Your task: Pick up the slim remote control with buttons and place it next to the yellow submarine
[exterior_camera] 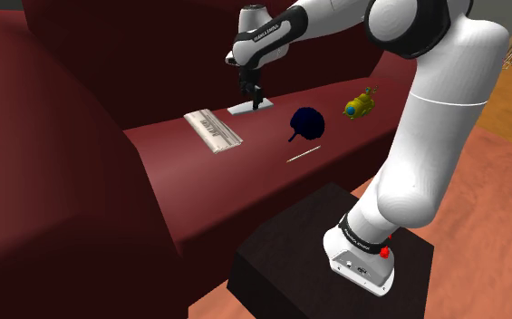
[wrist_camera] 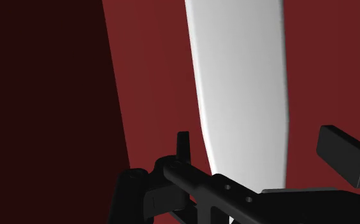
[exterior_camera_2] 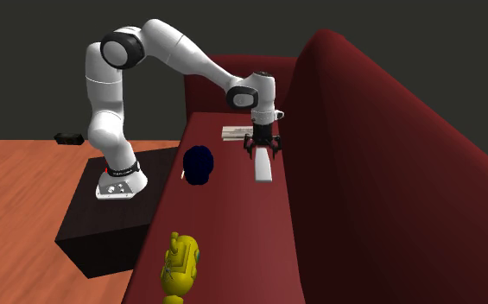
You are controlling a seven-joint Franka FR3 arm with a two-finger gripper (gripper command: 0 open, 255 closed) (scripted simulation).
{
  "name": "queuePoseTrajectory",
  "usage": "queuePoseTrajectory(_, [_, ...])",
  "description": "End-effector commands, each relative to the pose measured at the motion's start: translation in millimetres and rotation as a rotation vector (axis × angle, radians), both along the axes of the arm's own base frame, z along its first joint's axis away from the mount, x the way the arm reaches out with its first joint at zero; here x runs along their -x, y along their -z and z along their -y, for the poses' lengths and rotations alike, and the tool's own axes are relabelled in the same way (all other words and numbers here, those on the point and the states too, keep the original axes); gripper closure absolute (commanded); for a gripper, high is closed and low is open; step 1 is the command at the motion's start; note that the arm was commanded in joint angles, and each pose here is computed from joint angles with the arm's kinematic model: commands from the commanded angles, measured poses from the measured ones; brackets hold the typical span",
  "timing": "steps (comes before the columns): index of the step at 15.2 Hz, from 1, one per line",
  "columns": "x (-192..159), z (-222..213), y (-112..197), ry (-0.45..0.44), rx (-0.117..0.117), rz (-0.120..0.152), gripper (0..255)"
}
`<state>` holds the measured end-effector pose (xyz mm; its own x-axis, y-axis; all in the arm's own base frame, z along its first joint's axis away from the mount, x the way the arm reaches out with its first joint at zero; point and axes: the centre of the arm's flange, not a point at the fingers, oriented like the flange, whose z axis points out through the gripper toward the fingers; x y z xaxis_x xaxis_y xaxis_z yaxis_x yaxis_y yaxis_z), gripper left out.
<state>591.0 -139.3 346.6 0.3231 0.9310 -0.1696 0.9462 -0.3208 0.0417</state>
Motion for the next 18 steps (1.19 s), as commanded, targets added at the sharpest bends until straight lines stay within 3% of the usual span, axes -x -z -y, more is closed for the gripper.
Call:
queuePoseTrajectory(1, [-0.3, 2.3, 11.0, -0.001, 0.0, 0.0, 0])
queuePoseTrajectory(10, [-0.2, 3.7, 19.2, -0.001, 0.0, 0.0, 0])
queuePoseTrajectory(11, [-0.8, 2.9, 18.3, -0.001, 0.0, 0.0, 255])
queuePoseTrajectory(18, [-1.6, 4.6, 18.4, -0.001, 0.0, 0.001, 255])
